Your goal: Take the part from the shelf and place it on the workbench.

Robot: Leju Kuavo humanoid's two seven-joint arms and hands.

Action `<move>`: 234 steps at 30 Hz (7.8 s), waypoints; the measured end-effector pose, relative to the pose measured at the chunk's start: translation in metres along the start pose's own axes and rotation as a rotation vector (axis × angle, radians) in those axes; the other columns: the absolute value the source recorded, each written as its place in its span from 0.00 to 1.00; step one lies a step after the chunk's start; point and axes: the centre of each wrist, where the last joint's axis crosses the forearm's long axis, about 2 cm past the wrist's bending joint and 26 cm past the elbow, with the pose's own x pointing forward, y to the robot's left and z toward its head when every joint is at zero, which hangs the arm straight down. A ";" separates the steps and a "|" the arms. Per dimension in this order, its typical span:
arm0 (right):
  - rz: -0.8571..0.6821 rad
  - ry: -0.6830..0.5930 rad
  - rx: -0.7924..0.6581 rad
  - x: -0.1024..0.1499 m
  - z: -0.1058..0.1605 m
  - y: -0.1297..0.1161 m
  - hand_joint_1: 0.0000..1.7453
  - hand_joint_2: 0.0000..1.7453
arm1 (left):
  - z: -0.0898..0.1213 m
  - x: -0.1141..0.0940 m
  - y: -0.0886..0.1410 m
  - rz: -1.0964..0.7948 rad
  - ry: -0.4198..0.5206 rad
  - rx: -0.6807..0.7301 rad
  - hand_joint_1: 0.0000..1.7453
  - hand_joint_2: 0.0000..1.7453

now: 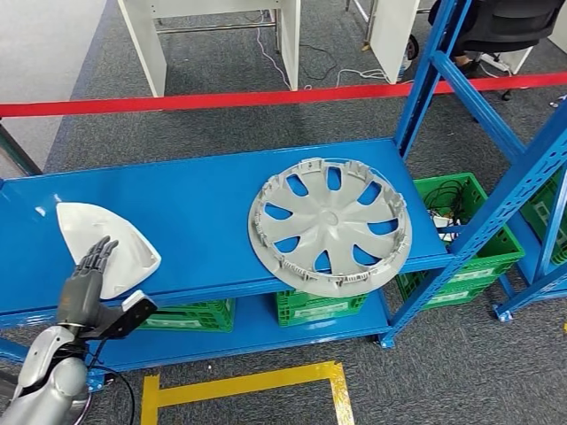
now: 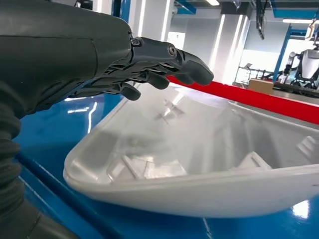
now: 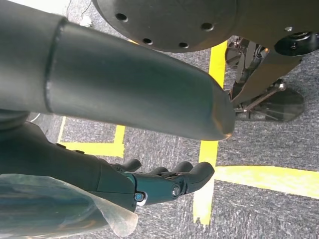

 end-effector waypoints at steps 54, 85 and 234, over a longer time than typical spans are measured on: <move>0.001 -0.019 -0.024 0.002 0.000 -0.002 0.00 0.00 | 0.029 0.026 -0.001 0.107 -0.154 0.336 1.00 1.00; -0.019 -0.025 -0.032 0.003 0.000 -0.002 0.00 0.00 | 0.045 0.078 0.053 0.091 -0.402 0.656 1.00 1.00; -0.162 -0.035 -0.028 0.009 0.003 0.045 0.00 0.00 | 0.044 0.050 0.088 0.045 -0.382 0.665 1.00 1.00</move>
